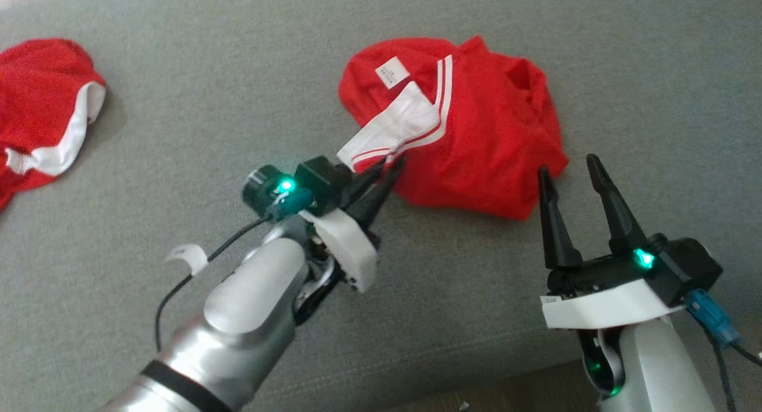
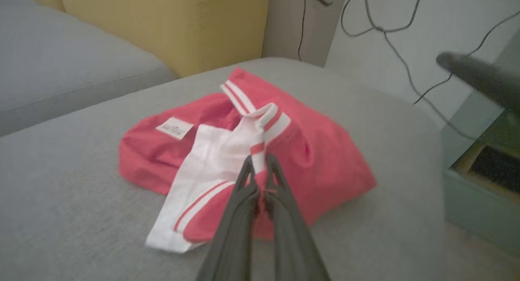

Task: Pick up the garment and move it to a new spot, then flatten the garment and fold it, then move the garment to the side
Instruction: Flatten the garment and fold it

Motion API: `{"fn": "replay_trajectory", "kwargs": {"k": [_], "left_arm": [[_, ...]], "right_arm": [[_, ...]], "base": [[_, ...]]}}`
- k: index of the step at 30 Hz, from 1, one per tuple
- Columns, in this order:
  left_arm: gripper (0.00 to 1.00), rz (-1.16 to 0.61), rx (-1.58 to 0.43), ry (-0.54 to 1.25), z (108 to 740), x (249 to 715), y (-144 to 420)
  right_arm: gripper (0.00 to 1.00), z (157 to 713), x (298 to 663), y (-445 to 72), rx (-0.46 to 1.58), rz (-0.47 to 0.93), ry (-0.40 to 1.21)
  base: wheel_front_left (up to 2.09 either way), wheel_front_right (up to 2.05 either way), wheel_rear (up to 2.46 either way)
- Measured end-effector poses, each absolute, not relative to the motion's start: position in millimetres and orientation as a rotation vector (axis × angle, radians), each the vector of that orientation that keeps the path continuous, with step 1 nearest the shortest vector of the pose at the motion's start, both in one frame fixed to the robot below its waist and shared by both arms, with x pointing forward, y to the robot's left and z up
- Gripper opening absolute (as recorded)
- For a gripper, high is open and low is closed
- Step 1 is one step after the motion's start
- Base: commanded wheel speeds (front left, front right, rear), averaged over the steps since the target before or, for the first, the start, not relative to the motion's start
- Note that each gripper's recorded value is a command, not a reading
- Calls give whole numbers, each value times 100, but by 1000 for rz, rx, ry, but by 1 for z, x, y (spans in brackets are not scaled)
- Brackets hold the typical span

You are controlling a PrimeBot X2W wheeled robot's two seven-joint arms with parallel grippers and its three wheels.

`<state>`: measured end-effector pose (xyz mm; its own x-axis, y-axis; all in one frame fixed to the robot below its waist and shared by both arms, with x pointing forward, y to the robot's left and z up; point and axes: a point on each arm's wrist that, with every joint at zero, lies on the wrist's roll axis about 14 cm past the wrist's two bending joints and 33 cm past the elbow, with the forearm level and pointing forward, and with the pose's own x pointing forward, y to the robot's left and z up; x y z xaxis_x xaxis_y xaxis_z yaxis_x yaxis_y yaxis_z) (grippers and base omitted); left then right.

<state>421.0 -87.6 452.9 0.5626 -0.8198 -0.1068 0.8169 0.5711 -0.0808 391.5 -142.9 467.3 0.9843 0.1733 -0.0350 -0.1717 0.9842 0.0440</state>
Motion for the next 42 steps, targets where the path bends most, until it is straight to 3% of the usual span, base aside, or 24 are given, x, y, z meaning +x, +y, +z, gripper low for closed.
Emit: {"fn": "replay_trajectory", "kwargs": {"k": [8, 16, 23, 27, 32, 37, 42], "left_arm": [[0, -1118, -438, 203, 550, 409, -155], [0, -1056, -692, -199, 752, 485, -163], [0, -875, -872, -416, 837, 513, -116], [0, -702, -908, -389, 819, 541, -70], [0, -362, -809, -190, 683, 572, 30], [0, -58, -744, -13, 557, 552, 133], [0, 97, -711, -9, 515, 526, 193]], "right_arm": [[100, 485, 378, -157, 86, 121, -6], [100, 497, 367, -176, 135, 53, -37], [100, 498, 368, -184, 140, 30, -45], [100, 501, 375, -172, 136, 70, -56], [100, 505, 384, -151, 137, 138, -69], [100, 501, 391, -132, 137, 196, -59], [100, 493, 396, -122, 139, 226, -37]], "base": [[0, 0, 0], [0, 0, 0], [0, 0, 0], [0, 0, 0], [0, 0, 0], [0, 0, 0], [0, 0, 0]]}}
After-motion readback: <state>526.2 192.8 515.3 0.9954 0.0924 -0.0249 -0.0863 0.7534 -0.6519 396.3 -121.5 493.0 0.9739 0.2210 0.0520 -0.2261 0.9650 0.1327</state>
